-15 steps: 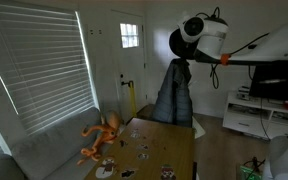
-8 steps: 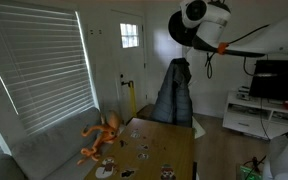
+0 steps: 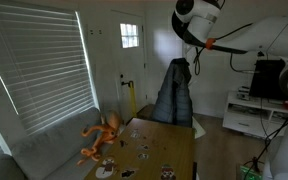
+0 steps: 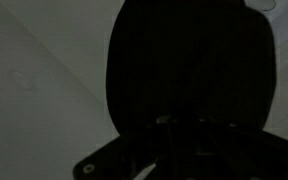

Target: Pick up the black hat and hang it on the white coat hanger stand

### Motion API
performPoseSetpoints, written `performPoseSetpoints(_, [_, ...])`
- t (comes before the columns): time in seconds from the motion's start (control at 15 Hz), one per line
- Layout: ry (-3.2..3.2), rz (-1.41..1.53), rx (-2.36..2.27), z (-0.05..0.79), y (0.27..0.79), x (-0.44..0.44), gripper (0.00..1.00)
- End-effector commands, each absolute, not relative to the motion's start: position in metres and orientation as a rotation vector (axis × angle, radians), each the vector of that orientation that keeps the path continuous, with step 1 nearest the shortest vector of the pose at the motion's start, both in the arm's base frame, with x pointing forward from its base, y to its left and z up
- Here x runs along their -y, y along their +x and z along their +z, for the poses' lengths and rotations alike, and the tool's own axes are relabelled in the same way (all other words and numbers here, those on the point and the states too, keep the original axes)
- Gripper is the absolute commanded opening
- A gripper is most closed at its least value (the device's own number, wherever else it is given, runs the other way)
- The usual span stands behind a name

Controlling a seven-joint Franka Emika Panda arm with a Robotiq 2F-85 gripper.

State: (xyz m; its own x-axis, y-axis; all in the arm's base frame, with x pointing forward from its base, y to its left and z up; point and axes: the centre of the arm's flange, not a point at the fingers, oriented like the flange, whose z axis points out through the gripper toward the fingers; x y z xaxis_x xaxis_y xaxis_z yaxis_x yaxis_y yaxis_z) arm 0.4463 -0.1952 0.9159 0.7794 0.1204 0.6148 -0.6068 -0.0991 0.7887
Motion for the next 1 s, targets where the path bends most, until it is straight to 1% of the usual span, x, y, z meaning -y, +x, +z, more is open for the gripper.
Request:
performPoseSetpoints(0.0, [1.571, 0.651, 0.597, 0.938, 0.46, 0.201, 0.02])
performPoseSetpoints(0.2, [1.579, 0.698, 0.733, 0.947, 0.46, 0.205, 0.02])
performPoseSetpoints(0.87, [1.509, 1.039, 0.982, 0.979, 0.468, 0.217, 0.02])
performPoseSetpoints(0.93, [1.527, 0.97, 0.925, 0.956, 0.455, 0.203, 0.07])
